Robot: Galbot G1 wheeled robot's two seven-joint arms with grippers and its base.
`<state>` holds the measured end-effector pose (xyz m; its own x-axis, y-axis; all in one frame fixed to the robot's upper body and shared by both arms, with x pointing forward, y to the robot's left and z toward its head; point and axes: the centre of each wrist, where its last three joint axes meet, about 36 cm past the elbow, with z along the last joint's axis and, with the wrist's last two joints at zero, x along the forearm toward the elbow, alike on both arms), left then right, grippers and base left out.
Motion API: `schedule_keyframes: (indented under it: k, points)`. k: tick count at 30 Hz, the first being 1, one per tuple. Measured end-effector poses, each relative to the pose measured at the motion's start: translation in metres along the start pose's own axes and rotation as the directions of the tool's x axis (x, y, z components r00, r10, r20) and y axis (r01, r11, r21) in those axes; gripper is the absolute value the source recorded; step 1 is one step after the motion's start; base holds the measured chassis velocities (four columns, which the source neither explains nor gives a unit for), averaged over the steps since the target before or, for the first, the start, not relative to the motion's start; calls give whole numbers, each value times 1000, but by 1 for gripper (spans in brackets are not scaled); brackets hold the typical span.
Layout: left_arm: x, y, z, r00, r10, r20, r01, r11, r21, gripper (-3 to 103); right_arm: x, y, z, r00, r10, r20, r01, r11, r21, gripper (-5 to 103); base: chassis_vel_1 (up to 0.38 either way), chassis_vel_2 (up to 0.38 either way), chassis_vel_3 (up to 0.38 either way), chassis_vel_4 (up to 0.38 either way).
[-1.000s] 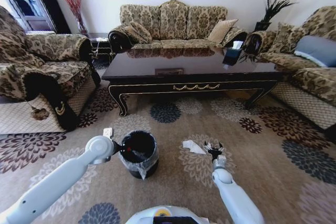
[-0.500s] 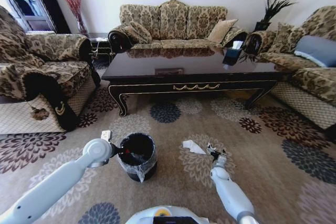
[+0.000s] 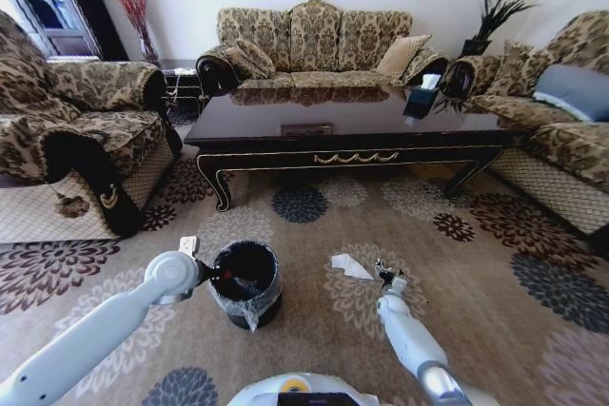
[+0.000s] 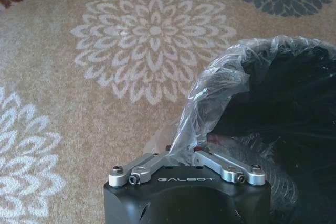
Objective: Move to the front of the table and pick up the trash from the floor, then place it into the trash bin.
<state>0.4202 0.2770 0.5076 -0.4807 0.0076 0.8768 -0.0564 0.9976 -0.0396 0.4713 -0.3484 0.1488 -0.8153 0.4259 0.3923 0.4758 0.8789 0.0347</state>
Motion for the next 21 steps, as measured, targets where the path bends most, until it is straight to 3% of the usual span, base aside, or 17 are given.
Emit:
schedule_keyframes:
  k: [1, 2, 3, 4, 7, 8, 10, 11, 13, 16, 20, 21]
  points:
    - [0, 0, 0, 1000, -1, 1, 1, 1000, 0, 0, 0, 0, 1, 1000, -4, -2, 4, 1000, -1, 79, 0, 0, 0, 0]
    - [0, 0, 0, 1000, -1, 2, 1, 1000, 0, 0, -1, 1, 1, 1000, -3, -3, 3, 1000, -4, 68, 0, 0, 0, 0]
    - [1, 0, 0, 1000, -1, 1, 1, 1000, -1, 0, -3, 2, 0, 1000, -1, -4, 1, 1000, -9, 68, 0, 0, 0, 0]
    - [1, 0, 1, 1000, 1, 0, -1, 1000, -3, 0, -5, 3, -2, 1000, 2, -4, -2, 1000, -15, 57, 0, 0, 0, 0]
    - [1, -1, 3, 1000, 4, -3, -4, 1000, -4, 0, -6, 3, -2, 1000, 3, -7, -3, 1000, -20, 57, 0, 0, 0, 0]
    - [1, -1, 4, 1000, 3, -4, -3, 1000, -5, 0, -6, 3, -1, 1000, 3, -11, -3, 1000, -19, 47, 0, 0, 0, 0]
    - [1, -1, 5, 1000, 4, -4, -4, 1000, -5, 0, -6, 2, 0, 1000, 4, -14, -5, 1000, -19, 47, 0, 0, 0, 0]
    - [2, -1, 6, 1000, 5, -5, -5, 1000, -6, 0, -6, 1, 1, 1000, 9, -19, -9, 1000, -21, 36, 0, 0, 0, 0]
    - [2, -2, 6, 1000, 6, -4, -6, 1000, -6, 0, -6, 0, 2, 1000, 12, -22, -12, 1000, -21, 36, 0, 0, 0, 0]
    - [3, -3, 6, 1000, 9, -2, -9, 1000, -8, 0, -6, -1, 4, 1000, 12, -26, -13, 1000, -23, 14, 0, 0, 0, 0]
    - [4, -3, 5, 1000, 11, 2, -11, 1000, -8, 0, -2, -1, 8, 999, 11, -30, -12, 1000, -26, 8, 0, 0, 0, 0]
    - [4, -3, 5, 1000, 11, 2, -11, 1000, -8, 0, -2, -1, 9, 999, 10, -30, -11, 1000, -26, 2, 0, 0, 0, 0]
